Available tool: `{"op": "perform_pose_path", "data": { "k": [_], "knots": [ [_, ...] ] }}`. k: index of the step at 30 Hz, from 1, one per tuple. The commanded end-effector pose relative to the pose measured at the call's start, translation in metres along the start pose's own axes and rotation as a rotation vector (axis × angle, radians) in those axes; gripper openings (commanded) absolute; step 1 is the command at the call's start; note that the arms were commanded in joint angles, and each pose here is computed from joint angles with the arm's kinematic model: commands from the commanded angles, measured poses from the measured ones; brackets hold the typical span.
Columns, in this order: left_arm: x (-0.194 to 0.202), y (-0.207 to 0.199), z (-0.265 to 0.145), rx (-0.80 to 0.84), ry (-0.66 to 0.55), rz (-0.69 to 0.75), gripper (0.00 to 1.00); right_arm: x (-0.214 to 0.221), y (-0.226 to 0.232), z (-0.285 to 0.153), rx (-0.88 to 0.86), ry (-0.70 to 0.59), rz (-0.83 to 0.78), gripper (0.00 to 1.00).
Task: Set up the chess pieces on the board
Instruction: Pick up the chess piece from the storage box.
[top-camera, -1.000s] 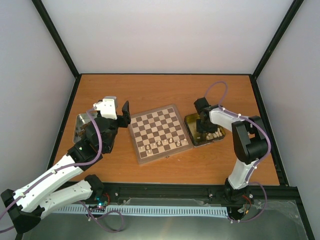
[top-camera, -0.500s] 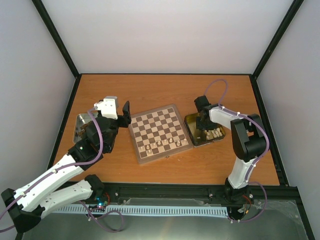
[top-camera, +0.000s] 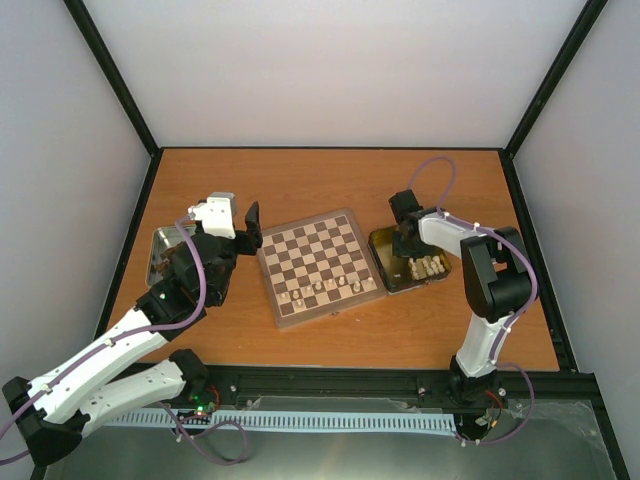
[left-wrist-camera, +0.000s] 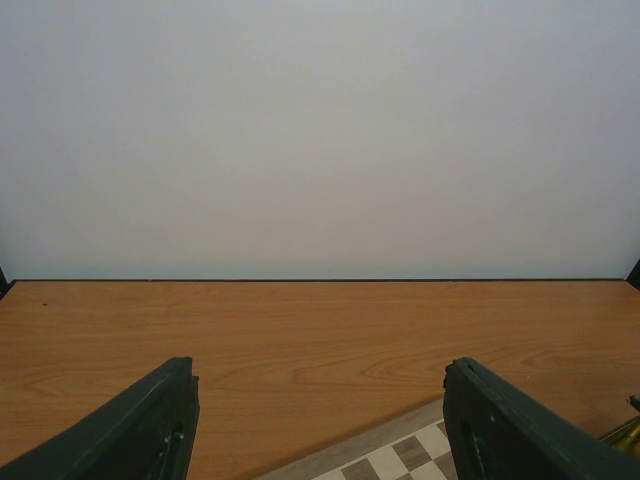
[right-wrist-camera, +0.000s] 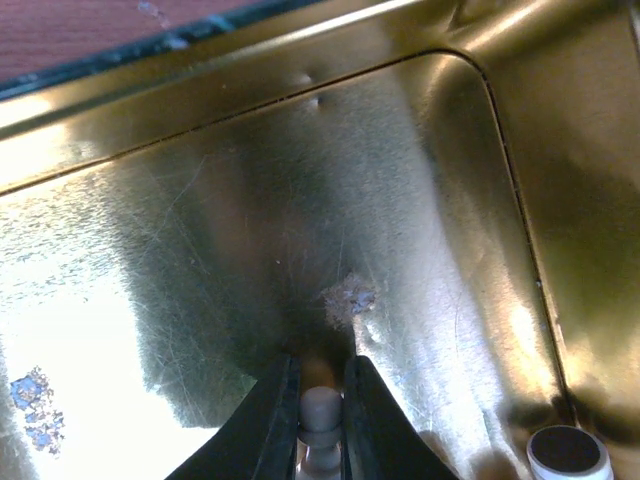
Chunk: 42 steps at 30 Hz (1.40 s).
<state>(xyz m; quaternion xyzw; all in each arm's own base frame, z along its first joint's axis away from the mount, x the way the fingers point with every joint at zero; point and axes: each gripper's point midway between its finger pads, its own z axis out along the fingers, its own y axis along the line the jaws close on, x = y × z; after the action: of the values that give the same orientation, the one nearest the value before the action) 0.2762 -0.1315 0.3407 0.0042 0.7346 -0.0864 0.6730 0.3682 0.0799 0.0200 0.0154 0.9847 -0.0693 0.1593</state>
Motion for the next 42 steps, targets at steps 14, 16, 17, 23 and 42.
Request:
{"op": "perform_pose_path", "data": {
  "k": [14, 16, 17, 23, 42],
  "knots": [
    [0.016, -0.035, 0.012, 0.15, 0.065, 0.046, 0.69, -0.05, 0.001, -0.058, -0.151, -0.317, 0.24, 0.11],
    [0.023, -0.052, 0.015, 0.229, 0.094, 0.062, 0.7, -0.051, -0.001, -0.069, -0.177, -0.347, 0.291, 0.11],
    [0.028, -0.061, 0.016, 0.275, 0.115, 0.07, 0.72, -0.051, 0.0, -0.075, -0.198, -0.361, 0.318, 0.11],
    [0.054, -0.116, 0.015, 0.532, 0.237, 0.043, 0.77, -0.048, 0.004, -0.121, -0.39, -0.44, 0.49, 0.12],
    [0.126, -0.191, 0.013, 0.833, 0.578, -0.305, 0.79, -0.001, 0.081, -0.187, -1.003, -0.215, 0.823, 0.12]
  ]
}}
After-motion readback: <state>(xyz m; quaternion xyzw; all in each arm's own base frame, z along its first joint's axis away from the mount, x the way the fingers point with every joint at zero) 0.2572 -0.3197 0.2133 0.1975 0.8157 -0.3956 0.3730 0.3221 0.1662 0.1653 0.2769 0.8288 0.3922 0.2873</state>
